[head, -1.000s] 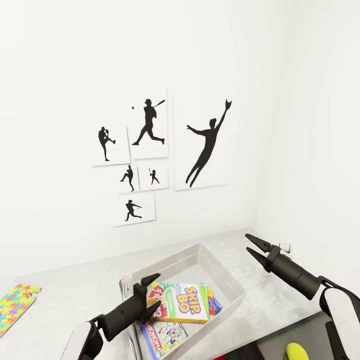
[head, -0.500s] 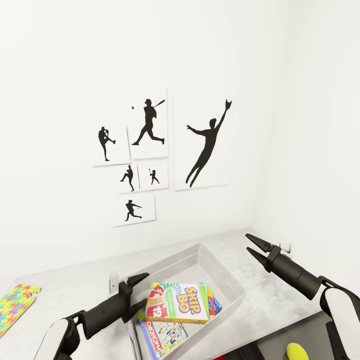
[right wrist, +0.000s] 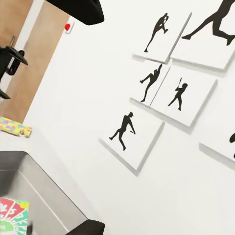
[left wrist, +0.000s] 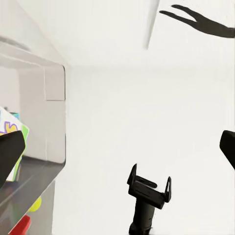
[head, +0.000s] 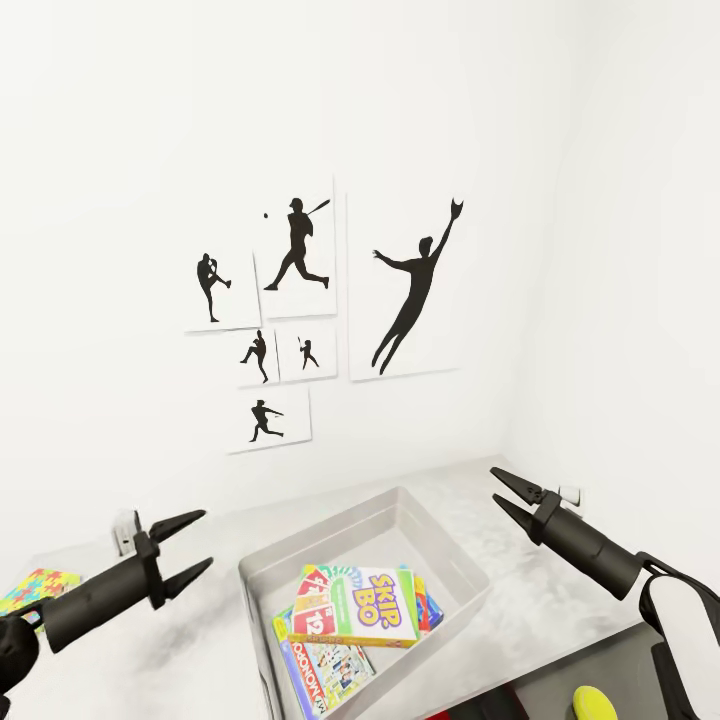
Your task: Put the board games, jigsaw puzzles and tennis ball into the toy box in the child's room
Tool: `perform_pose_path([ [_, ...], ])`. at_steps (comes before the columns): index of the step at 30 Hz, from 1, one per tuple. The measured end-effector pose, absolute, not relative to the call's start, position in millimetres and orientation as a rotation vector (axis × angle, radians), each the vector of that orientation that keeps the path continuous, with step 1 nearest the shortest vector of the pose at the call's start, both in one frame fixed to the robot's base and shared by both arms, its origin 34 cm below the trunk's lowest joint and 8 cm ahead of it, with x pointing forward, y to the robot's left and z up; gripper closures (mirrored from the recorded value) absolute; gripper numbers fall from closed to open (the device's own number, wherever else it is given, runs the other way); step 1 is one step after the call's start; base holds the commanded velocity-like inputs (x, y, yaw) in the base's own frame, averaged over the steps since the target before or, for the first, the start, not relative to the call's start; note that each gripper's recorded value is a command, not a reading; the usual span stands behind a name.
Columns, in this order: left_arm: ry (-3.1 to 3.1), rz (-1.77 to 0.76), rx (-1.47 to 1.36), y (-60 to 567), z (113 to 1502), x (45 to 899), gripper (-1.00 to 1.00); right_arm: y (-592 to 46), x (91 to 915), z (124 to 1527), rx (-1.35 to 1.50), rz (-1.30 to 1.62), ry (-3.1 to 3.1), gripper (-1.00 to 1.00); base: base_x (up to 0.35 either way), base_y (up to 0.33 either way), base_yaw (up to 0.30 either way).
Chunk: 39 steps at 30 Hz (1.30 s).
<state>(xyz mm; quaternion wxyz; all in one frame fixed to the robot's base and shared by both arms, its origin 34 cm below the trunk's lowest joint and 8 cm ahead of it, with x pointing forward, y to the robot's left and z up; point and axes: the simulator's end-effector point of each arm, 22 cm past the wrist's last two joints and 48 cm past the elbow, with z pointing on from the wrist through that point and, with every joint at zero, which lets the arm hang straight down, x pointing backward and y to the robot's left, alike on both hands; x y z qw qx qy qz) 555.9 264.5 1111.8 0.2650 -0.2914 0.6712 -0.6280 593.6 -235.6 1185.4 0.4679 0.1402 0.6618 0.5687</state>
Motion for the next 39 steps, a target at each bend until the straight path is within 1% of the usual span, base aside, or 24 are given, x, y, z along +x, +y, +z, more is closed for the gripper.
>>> perform_pose_path([
  [6, 1.786, -1.707, -0.756, 294, 1137, 555, -1.0, -235, 594, 1185, 0.343, 1.395, 1.624, -1.0, 0.0, 0.0, 0.0],
  [12, 1.753, -1.727, -0.742, 304, 1148, 554, -1.0, -235, 594, 1185, 0.343, 1.395, 1.624, -1.0, 0.0, 0.0, 0.0],
  [19, 1.624, -1.822, -0.684, 312, 1177, 552, -1.0, -235, 593, 1186, 0.342, 1.394, 1.624, -1.0, 0.0, 0.0, 0.0],
  [27, 1.807, -1.775, -0.586, 314, 1171, 540, -1.0, -235, 594, 1185, 0.343, 1.394, 1.624, -1.0, 0.0, 0.0, 0.0],
  [35, 1.818, -1.774, -0.653, 335, 1152, 542, -1.0, -235, 594, 1185, 0.343, 1.395, 1.624, -1.0, 0.0, 0.0, 0.0],
  [39, 1.883, -1.694, -0.636, 340, 1141, 545, -1.0, -235, 594, 1185, 0.343, 1.394, 1.623, -1.0, 0.0, 0.0, 0.0],
])
